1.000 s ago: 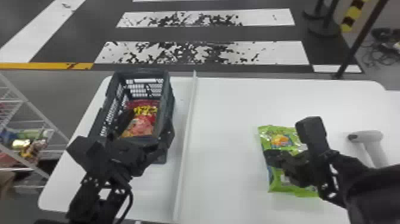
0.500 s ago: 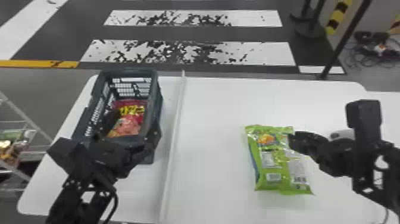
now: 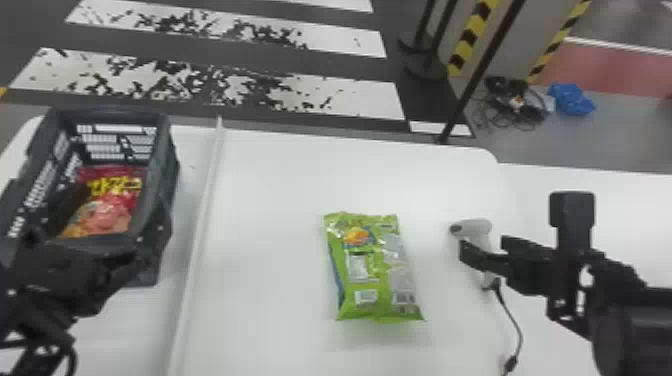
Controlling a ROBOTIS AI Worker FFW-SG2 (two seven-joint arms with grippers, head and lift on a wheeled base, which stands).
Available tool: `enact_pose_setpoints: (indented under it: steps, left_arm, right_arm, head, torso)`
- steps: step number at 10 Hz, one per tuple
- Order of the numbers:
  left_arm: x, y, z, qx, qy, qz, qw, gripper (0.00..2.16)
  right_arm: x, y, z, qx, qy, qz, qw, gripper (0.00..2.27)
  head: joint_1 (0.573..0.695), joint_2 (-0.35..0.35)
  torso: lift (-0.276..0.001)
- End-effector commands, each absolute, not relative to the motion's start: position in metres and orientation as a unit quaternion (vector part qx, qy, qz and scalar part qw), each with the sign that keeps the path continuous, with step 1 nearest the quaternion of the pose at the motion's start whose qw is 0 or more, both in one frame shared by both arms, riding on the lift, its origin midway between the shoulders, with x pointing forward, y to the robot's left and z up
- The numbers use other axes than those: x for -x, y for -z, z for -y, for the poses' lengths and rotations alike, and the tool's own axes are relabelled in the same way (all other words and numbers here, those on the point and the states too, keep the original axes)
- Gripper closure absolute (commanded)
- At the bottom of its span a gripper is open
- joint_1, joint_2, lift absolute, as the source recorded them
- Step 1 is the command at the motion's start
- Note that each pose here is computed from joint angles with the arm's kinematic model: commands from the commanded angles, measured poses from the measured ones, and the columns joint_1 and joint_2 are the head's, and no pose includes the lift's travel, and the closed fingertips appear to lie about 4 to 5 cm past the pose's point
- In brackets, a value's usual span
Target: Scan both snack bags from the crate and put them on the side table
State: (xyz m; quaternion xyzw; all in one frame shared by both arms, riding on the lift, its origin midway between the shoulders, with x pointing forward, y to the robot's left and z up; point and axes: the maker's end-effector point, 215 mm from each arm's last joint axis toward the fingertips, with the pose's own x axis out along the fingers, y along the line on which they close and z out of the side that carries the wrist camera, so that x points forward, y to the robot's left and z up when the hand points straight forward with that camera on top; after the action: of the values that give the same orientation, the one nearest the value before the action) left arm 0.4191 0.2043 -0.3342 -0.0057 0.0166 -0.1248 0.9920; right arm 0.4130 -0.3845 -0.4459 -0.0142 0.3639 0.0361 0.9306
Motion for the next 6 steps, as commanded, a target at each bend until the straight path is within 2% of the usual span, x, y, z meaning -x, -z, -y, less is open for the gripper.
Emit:
enact_pose_setpoints:
  steps: [1, 5, 6]
  left_arm:
    - [-0.419, 0.335, -0.204, 0.006, 0.124, -0.017, 0.992, 0.08]
    - [-0.419, 0.337, -0.205, 0.006, 0.124, -0.019, 0.992, 0.08]
    - [-0.419, 0.339, -0.205, 0.007, 0.124, -0.022, 0.992, 0.08]
  right_arm:
    - [-0.413, 0.468, 0.414, 0.017, -0.019, -0.376, 0.926, 0.05]
    - [-0.429, 0.507, 0.432, -0.015, -0.026, -0.409, 0.912, 0.07]
    - [-0.435, 0.515, 0.435, -0.017, -0.027, -0.418, 0.908, 0.16]
  head:
    - [0.695, -0.241]
    - [0.695, -0.293]
    - [0.695, -0.295]
  torso:
    - [-0.087]
    - [-0.087]
    - [-0.087]
